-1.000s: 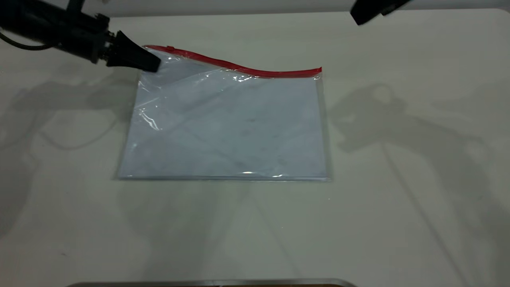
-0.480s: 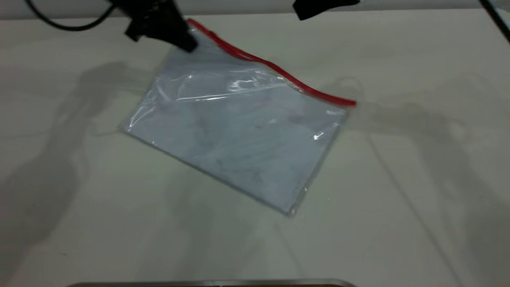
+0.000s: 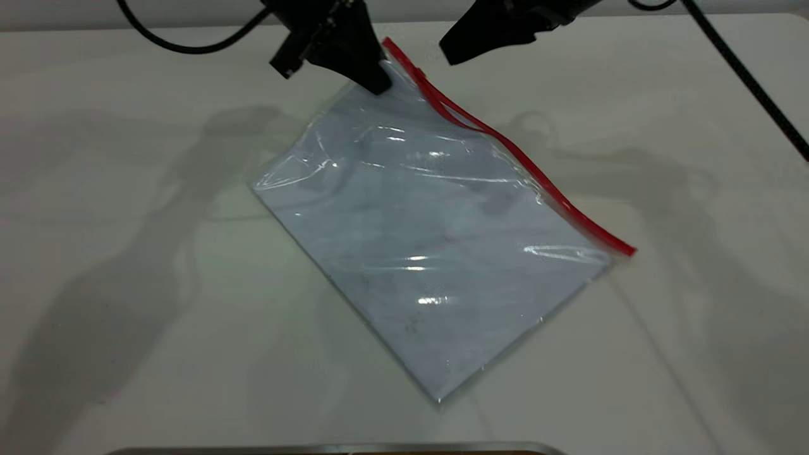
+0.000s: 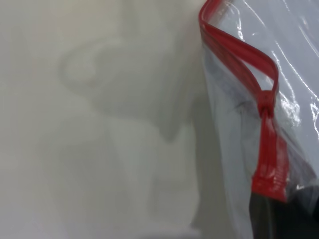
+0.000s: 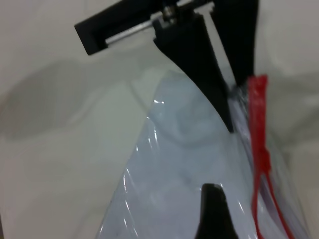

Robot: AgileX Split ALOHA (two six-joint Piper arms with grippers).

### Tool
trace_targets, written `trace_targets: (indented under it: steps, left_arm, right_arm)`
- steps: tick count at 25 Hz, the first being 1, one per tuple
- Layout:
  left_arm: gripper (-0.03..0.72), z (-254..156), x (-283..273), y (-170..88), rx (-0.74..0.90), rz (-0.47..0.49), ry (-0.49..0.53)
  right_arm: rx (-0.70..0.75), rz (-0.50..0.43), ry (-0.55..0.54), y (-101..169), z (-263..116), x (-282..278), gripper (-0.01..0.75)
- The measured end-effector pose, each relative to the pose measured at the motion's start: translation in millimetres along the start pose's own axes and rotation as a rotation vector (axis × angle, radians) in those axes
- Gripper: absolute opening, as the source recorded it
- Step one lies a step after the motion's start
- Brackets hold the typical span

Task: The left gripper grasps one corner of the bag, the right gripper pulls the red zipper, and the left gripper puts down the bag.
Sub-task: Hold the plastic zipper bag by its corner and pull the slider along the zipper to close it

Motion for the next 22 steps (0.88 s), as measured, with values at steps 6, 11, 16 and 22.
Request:
trace_targets:
  steps: [6, 11, 16, 22]
  left_arm:
    - [0.053, 11.5, 6.1, 1.7, 0.002, 0.007, -0.045]
    - [0.053, 17.7, 5.7, 4.5, -0.015, 0.031, -0.101]
    - [0.053, 18.5, 5.6, 4.8, -0.016, 0.034, -0.108]
    - [0.053, 19.6, 5.4, 5.3, -0.019, 0.039, -0.118]
  right_arm:
    - [-0.003, -0.008, 0.002, 2.8, 0.8, 5.0, 0.558]
    - [-0.001, -0.073, -0.002, -4.1, 1.3, 5.0, 0.558]
    - [-0.001, -0.088, -0.002, -5.8, 1.4, 4.9, 0.556]
    - [-0.001, -0.088, -0.002, -5.8, 1.4, 4.9, 0.437]
Point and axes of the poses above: a point on each arm's last joint axis where the gripper is mounted, x pointing out along that axis toward the gripper, y along the wrist's bending axis when the last joint is at zero, z = x × y, the point moved 2 cm from there along x, pointing out along that axis toward the gripper, and after that the axes turned 3 degrees about x, right-handed, at the moved point
